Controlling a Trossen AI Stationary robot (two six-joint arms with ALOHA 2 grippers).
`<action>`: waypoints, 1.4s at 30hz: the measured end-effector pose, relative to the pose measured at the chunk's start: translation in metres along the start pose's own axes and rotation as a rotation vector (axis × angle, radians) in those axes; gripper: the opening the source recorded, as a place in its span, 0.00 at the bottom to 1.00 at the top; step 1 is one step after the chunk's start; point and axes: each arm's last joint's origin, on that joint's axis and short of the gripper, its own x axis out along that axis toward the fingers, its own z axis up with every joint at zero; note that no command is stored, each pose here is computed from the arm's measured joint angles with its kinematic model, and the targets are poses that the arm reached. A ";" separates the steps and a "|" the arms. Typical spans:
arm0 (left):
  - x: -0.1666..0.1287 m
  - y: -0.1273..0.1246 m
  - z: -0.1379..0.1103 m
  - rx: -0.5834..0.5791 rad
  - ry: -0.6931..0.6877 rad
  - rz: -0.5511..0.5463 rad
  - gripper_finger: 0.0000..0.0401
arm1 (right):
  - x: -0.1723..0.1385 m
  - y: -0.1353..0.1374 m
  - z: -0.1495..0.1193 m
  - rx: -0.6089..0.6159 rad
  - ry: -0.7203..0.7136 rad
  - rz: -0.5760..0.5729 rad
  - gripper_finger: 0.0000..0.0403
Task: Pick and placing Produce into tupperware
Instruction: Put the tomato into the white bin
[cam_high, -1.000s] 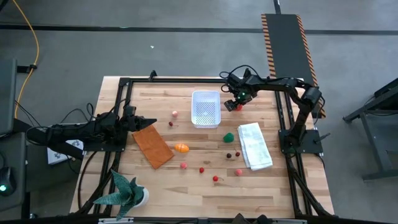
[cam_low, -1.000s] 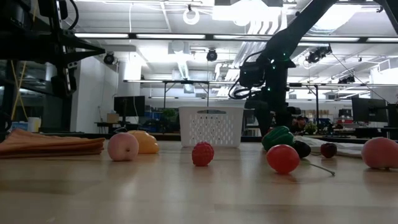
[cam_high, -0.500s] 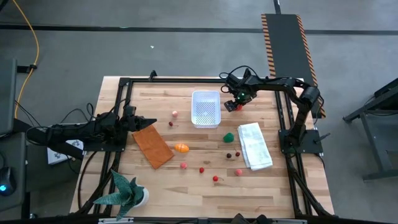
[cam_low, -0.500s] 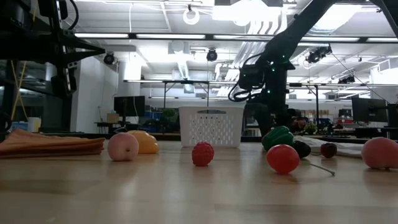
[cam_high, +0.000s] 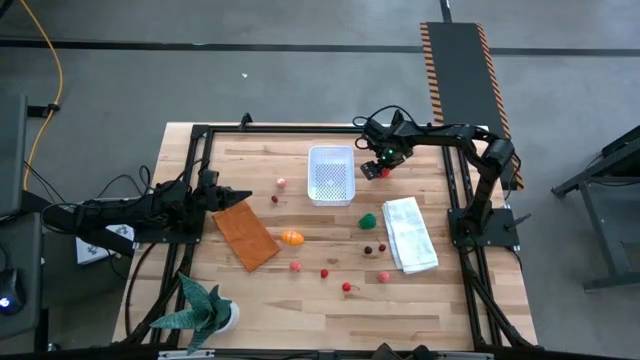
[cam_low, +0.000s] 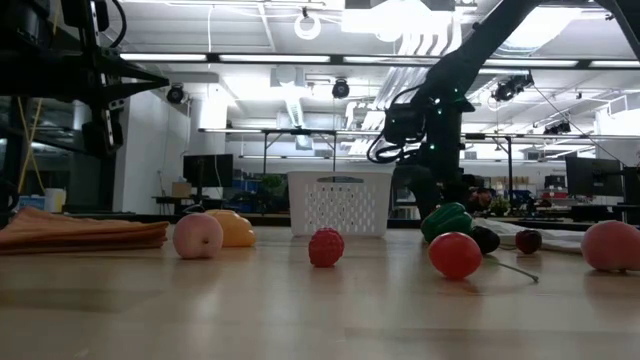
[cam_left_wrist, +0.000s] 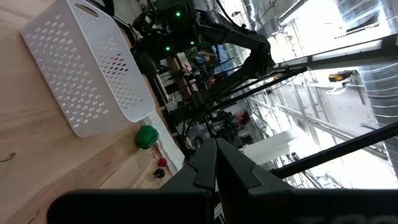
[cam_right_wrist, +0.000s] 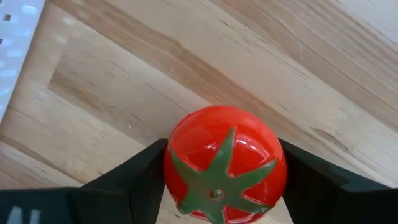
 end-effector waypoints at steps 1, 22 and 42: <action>0.000 0.000 0.000 0.000 0.000 0.000 0.00 | -0.001 0.000 0.000 -0.002 0.005 -0.002 0.62; 0.000 0.000 0.000 0.004 -0.001 0.000 0.00 | -0.087 0.016 0.040 -0.104 -0.074 0.014 0.62; 0.000 0.000 0.000 0.004 0.000 0.000 0.00 | -0.169 0.055 0.046 -0.236 -0.223 0.084 0.62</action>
